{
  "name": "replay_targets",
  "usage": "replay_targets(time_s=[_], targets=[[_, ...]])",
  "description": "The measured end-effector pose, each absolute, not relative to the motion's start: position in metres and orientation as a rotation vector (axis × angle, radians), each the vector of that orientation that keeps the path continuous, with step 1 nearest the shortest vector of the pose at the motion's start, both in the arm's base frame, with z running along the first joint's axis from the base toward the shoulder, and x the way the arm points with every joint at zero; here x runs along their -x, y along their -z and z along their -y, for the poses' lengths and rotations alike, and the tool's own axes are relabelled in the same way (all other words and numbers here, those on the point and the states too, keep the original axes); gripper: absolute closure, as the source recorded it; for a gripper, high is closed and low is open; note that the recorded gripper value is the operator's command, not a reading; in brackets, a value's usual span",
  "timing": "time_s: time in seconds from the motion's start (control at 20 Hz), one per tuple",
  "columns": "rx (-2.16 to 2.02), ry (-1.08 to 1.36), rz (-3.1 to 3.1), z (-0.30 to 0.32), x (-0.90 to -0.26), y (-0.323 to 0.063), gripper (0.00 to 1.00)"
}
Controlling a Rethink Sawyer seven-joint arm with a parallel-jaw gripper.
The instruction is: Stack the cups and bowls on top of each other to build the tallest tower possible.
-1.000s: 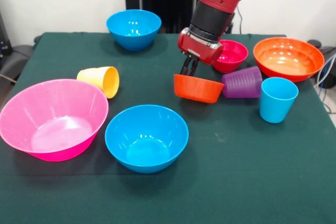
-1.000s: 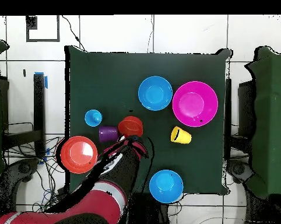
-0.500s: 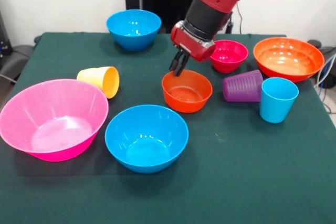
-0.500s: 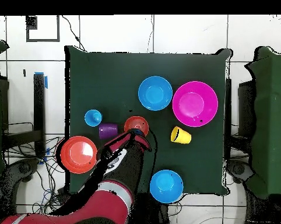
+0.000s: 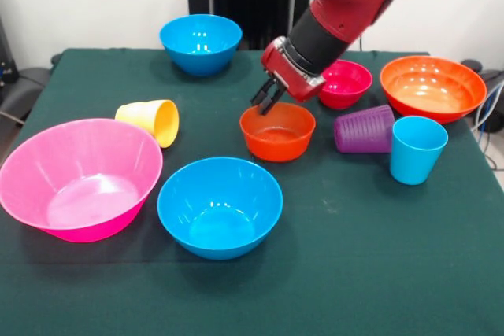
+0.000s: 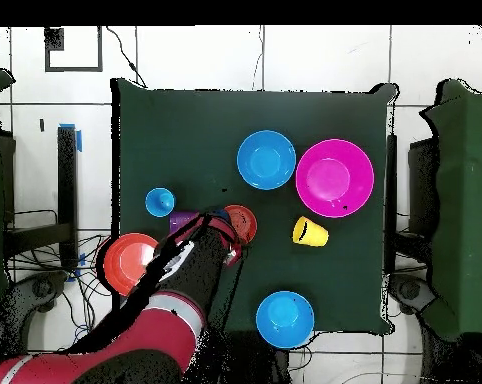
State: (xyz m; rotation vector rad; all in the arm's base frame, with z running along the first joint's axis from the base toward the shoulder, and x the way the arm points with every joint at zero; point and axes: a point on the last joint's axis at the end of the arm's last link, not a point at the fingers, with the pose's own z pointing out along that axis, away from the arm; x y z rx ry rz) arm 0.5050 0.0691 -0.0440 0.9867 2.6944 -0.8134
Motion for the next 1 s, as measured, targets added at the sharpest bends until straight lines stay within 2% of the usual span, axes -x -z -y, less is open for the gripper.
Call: replay_targets(time_s=[0.35,0.7,1.0], targets=[[-0.998,0.779,-2.725,-0.077,-0.509,0.064,0.00],[-1.086,0.740,-2.719,-0.063,-0.520,0.061,0.00],[-1.081,0.901,-2.736,-0.078,-0.510,0.047,0.00]])
